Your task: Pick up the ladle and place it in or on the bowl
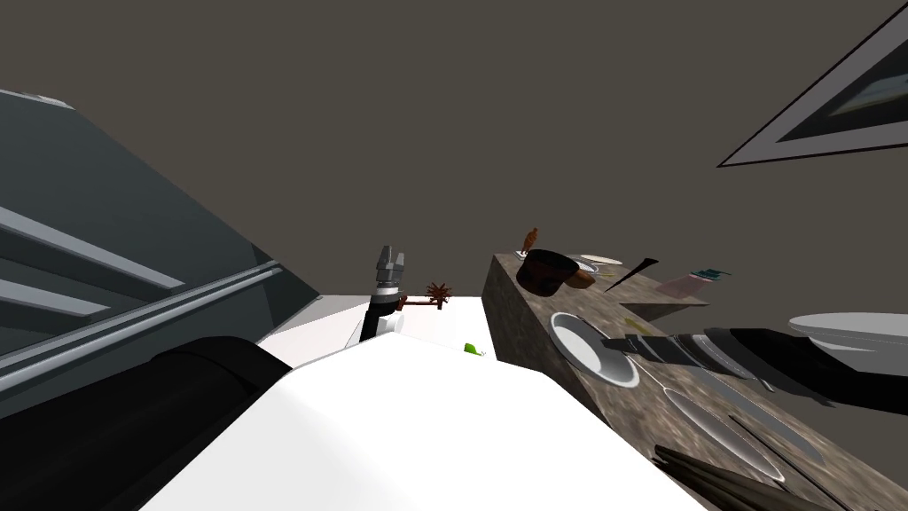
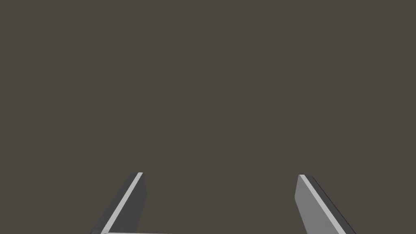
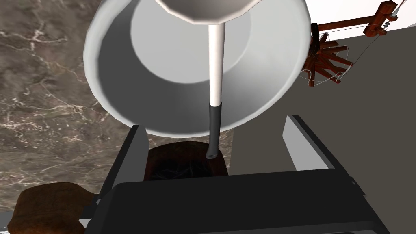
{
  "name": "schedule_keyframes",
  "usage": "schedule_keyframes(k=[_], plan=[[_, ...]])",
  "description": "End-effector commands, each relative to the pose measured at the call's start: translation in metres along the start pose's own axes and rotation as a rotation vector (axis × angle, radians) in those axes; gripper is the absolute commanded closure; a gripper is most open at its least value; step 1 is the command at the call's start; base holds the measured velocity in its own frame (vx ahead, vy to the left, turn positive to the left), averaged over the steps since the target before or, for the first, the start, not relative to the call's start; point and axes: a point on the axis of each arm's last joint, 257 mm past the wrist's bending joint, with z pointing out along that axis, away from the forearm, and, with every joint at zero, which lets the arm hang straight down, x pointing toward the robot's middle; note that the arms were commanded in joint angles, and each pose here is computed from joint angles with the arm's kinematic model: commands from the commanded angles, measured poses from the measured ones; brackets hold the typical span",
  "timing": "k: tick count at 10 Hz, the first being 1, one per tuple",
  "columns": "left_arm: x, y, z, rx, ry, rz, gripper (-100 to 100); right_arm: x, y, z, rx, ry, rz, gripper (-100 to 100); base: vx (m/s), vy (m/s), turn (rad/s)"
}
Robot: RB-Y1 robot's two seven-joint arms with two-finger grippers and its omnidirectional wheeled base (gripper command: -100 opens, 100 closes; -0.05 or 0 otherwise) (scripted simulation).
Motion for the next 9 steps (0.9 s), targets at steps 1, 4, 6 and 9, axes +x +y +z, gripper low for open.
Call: schedule_keyframes(k=[1, 4, 6, 9], plan=[[0.000, 0.000, 0.000, 0.000, 0.000, 0.000, 0, -0.011, 0.006, -0.007, -0.003, 0.001, -0.008, -100, -0.008, -0.016, -0.068], [0.000, 0.000, 0.000, 0.000, 0.000, 0.000, 0, -0.032, 0.020, -0.021, -0.010, 0.004, -0.023, -100, -0.017, -0.034, -0.055], [0.000, 0.000, 0.000, 0.000, 0.000, 0.000, 0, -0.047, 0.031, -0.031, -0.013, 0.008, -0.034, -100, -0.014, -0.033, -0.052], [0.000, 0.000, 0.000, 0.000, 0.000, 0.000, 0, -0.046, 0.033, -0.033, -0.013, 0.008, -0.035, 0, -0.006, -0.014, -0.021]])
